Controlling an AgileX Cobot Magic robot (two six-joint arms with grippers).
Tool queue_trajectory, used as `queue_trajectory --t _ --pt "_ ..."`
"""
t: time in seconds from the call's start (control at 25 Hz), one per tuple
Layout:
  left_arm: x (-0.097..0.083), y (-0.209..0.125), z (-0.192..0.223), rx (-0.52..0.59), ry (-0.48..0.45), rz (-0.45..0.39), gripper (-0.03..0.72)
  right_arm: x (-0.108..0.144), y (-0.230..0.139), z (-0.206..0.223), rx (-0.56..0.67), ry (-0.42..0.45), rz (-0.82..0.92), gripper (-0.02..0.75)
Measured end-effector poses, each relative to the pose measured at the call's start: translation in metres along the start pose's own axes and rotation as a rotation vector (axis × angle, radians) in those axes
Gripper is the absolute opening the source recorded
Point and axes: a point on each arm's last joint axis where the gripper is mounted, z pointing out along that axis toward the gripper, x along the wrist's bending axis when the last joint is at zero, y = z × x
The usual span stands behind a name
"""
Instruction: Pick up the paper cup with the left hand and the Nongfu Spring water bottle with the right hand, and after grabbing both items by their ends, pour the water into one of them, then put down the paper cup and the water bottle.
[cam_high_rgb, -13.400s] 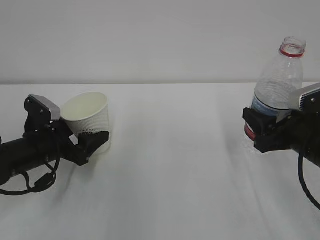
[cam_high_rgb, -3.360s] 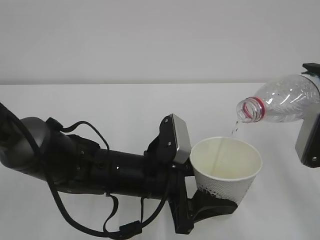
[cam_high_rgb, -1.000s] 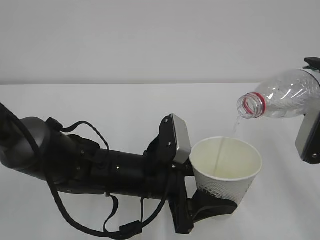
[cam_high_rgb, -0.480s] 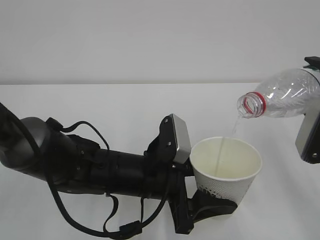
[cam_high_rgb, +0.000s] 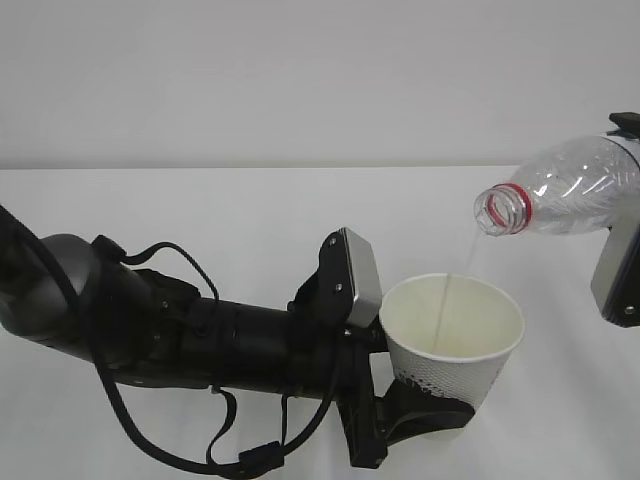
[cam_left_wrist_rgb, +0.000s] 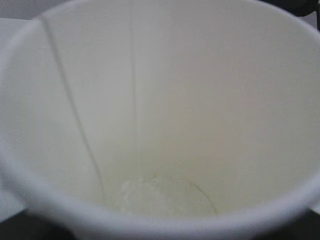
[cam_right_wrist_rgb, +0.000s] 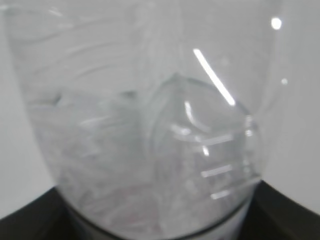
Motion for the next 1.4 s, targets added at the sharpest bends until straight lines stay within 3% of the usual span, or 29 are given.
queue_trajectory --t 1.4 --pt "0.0002 -0.0004 0.0 0.004 0.002 0.0 0.532 -0.0002 0.0 0.0 0.0 -0.002 0.0 0.515"
